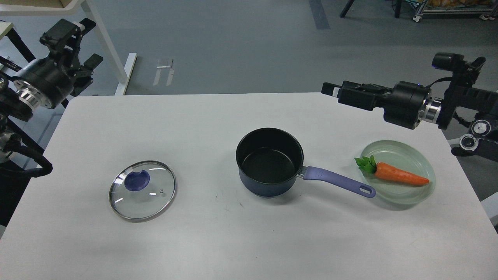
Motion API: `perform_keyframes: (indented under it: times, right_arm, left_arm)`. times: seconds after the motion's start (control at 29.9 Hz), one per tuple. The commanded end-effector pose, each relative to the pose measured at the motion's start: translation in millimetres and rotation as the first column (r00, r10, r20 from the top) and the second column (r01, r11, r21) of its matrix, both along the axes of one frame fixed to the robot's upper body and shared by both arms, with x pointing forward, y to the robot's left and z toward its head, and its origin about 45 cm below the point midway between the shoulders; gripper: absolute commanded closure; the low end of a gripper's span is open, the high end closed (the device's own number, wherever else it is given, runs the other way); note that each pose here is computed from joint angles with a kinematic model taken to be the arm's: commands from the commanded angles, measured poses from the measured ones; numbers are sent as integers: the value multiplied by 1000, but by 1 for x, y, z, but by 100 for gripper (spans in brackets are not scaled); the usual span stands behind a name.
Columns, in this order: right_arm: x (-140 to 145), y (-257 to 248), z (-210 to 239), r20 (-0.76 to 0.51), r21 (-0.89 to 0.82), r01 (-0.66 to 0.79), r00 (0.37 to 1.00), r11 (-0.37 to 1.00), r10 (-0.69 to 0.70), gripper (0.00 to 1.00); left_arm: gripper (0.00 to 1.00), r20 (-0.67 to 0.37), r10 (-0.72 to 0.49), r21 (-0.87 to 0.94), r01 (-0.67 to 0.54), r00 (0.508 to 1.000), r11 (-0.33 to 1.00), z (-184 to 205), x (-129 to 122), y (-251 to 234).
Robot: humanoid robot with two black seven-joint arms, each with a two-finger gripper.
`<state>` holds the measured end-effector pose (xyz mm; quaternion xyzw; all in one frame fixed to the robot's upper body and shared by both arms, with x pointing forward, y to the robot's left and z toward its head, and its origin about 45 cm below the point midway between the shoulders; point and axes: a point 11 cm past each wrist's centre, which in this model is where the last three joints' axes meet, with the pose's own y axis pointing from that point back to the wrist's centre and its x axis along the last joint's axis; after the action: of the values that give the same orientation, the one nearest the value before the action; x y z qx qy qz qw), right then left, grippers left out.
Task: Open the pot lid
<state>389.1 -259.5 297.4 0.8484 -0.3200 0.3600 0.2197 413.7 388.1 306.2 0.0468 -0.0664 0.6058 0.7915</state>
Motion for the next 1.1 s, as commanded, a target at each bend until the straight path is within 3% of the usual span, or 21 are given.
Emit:
perform_keyframes:
  times: [0.0, 0.27, 0.43, 0.5, 0.6, 0.74, 1.07]
  right_arm:
    - [10, -3, -15, -93, 220, 196, 979, 956, -180, 1]
    - [22, 1, -59, -364, 555, 490, 870, 673, -333, 1]
    - [34, 4, -73, -459, 646, 572, 820, 506, -341, 0]
    - [36, 1, -77, -507, 663, 587, 808, 464, -299, 0]
    - [36, 1, -81, -583, 710, 581, 802, 398, -130, 0]
    - [33, -3, -91, -611, 744, 557, 791, 370, 39, 0]
    - [24, 10, -98, -621, 742, 532, 775, 408, 118, 0]
  left_arm:
    - [1, -25, 51, -67, -53, 998, 996, -14, 10, 2]
    - [1, -112, 52, -212, -75, 992, 975, -73, 8, -31]
    - [1, -163, -89, -385, 20, 983, 923, -111, -5, -43]
    - [1, -159, -104, -422, 27, 982, 906, -115, -5, -37]
    - [1, -152, -102, -445, 24, 983, 895, -115, -5, -32]
    - [1, -149, -118, -461, 36, 982, 887, -116, -5, -38]
    - [1, -139, -137, -496, 51, 981, 867, -116, 0, -55]
